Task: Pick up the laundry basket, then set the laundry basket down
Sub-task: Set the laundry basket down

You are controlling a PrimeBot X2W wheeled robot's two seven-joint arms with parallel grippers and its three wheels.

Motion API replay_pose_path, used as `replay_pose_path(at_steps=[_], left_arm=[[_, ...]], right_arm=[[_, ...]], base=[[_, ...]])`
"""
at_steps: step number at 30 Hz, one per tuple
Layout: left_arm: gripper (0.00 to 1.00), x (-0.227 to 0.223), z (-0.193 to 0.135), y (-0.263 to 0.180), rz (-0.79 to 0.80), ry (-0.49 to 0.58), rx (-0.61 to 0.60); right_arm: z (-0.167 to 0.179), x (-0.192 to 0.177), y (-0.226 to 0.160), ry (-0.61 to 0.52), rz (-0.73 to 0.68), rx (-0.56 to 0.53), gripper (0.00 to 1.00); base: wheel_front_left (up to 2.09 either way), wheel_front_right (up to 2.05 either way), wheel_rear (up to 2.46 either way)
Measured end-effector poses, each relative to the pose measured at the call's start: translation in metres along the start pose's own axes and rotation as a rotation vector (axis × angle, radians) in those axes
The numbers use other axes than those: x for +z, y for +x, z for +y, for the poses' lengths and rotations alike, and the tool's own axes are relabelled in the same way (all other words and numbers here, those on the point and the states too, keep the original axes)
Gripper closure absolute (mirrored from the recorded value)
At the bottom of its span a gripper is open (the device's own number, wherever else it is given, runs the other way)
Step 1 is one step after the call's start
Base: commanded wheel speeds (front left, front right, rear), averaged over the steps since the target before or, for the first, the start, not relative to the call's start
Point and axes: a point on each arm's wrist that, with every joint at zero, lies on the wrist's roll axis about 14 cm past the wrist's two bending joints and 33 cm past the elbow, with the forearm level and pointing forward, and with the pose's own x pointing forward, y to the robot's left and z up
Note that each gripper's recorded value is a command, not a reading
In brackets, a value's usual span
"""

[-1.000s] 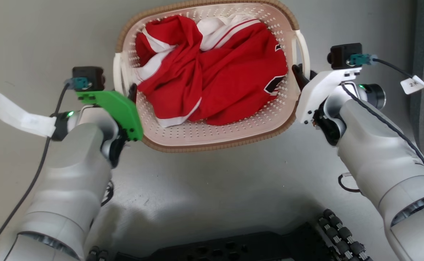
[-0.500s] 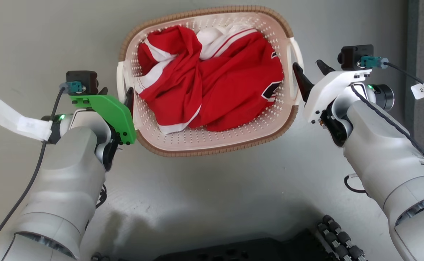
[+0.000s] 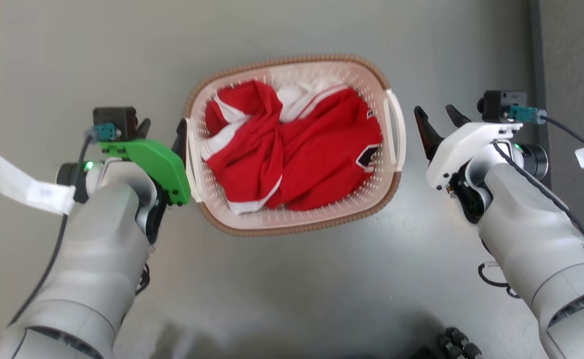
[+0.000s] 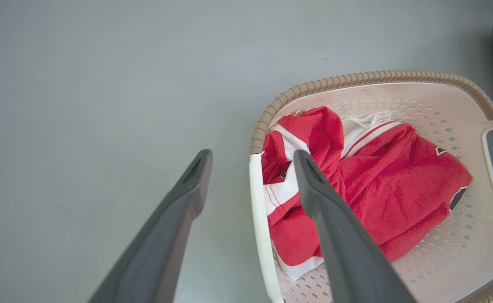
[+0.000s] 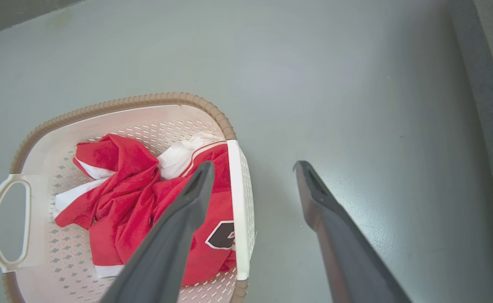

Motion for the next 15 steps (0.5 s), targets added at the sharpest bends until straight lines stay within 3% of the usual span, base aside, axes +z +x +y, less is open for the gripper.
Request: replay_pose_path(at_steps=[9, 15], left_arm=[[0.0, 0.027, -0.015, -0.033, -0.097, 0.029, -0.005], [0.0, 0.056, -0.031, -0.054, -0.194, 0.022, -0.019]], right_arm=[[0.012, 0.035, -0.029, 0.026, -0.12, 0.015, 0.0], [0.015, 0.095, -0.053, 0.041, -0.299, 0.029, 0.0]], base=[[0.0, 0.0, 0.0], [0.0, 0.0, 0.0]])
